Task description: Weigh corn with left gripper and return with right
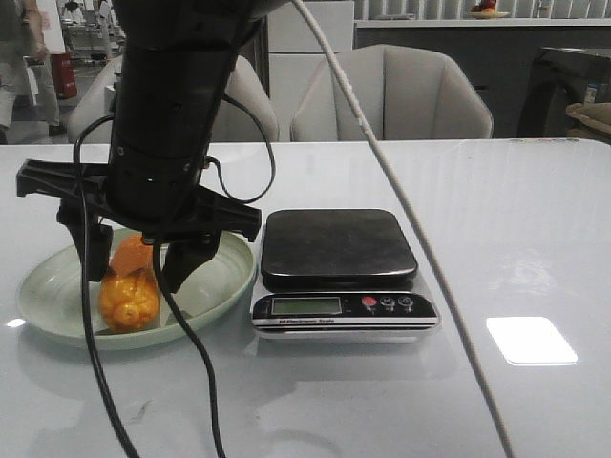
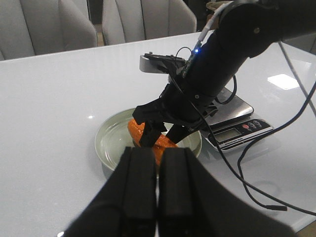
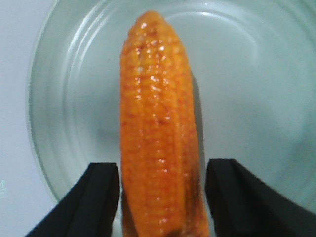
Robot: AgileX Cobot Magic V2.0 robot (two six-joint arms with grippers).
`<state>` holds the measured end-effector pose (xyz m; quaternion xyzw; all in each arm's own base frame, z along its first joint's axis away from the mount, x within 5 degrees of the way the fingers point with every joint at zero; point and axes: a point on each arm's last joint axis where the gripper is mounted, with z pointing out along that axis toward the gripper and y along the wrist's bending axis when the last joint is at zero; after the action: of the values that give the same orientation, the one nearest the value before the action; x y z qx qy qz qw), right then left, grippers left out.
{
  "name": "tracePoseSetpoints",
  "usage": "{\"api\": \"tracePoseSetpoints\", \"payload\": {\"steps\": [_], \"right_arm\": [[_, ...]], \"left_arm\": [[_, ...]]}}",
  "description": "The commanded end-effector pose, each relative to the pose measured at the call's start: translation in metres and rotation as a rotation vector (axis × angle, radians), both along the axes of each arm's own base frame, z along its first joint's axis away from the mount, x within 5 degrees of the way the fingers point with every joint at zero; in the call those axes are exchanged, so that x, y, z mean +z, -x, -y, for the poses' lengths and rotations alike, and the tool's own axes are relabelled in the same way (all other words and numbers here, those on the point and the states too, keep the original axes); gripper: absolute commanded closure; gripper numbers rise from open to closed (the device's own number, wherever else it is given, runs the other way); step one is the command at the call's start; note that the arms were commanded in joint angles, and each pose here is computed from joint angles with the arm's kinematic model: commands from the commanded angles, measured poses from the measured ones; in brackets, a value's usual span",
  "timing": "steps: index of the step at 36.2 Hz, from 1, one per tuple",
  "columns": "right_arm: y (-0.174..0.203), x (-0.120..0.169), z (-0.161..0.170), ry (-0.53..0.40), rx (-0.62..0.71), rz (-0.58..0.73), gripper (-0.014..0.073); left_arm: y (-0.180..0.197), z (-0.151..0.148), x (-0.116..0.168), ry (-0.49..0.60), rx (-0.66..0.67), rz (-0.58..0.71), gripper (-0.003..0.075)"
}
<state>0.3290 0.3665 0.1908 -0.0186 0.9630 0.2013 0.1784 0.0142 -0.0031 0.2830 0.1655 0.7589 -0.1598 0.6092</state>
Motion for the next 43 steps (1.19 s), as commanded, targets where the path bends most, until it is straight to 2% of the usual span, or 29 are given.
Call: {"api": "tracePoseSetpoints", "payload": {"steps": [1, 9, 16, 21, 26, 31, 43], "right_arm": [[-0.006, 0.061, 0.004, -0.078, 0.013, 0.143, 0.0099], [-0.009, 0.105, 0.03, 0.015, 0.062, 0.217, 0.0099], [-0.002, 0.139, 0.068, 0.176, 0.226, 0.253, 0.0099], [0.006, 0.155, 0.084, 0.236, 0.302, 0.256, 0.0099], [0.02, 0.161, 0.095, 0.303, 0.451, 0.219, 0.0099], [0.039, 0.167, 0.109, 0.289, 0.477, 0.223, 0.0099], [0.097, 0.177, 0.162, 0.184, 0.436, 0.418, 0.0099]], "left_arm": [[0.001, 0.0, 0.013, 0.046, -0.001, 0.084, 0.0599], [0.001, 0.0, 0.013, 0.046, -0.001, 0.085, 0.0599], [0.001, 0.0, 0.013, 0.046, -0.001, 0.085, 0.0599], [0.001, 0.0, 0.013, 0.046, -0.001, 0.085, 0.0599], [0.001, 0.0, 0.013, 0.046, -0.001, 0.085, 0.0599], [0.001, 0.0, 0.013, 0.046, -0.001, 0.085, 0.0599], [0.001, 0.0, 0.013, 0.046, -0.001, 0.085, 0.0599]]}}
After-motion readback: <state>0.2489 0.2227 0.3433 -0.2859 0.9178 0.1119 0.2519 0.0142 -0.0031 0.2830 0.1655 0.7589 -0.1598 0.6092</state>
